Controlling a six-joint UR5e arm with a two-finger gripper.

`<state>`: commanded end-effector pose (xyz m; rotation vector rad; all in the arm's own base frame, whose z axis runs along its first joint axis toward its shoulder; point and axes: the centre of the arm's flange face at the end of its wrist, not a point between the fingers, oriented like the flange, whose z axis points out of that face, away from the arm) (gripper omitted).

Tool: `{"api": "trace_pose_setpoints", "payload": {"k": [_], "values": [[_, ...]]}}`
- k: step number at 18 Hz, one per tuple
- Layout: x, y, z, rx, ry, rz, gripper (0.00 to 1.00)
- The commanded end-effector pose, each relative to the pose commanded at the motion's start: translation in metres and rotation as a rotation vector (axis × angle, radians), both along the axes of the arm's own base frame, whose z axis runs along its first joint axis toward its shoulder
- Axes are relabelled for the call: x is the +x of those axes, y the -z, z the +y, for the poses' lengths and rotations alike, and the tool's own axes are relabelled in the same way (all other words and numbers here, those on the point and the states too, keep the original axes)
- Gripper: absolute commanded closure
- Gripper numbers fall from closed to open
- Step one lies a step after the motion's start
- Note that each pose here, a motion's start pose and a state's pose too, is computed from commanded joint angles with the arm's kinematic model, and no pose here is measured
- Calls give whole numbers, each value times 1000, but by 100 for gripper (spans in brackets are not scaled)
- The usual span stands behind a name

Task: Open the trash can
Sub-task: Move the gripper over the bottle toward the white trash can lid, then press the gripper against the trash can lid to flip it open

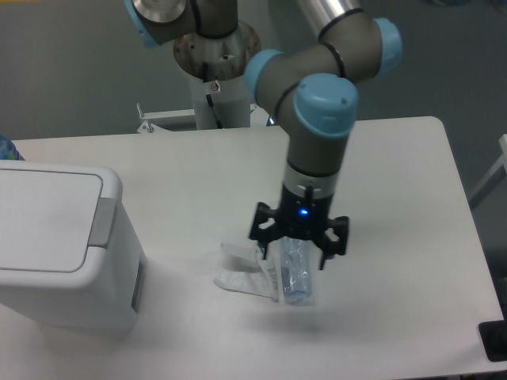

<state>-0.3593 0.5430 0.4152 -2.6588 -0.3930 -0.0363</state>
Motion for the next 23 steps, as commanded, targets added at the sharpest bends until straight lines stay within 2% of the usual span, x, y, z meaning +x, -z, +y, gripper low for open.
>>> {"api": "trace_pose_setpoints", "payload": {"k": [6, 13, 23], "values": [[72, -47, 18, 66, -21, -24, 0], [119, -83, 19, 118, -18, -28, 0], [146, -72, 32, 99, -3, -50, 0]]}}
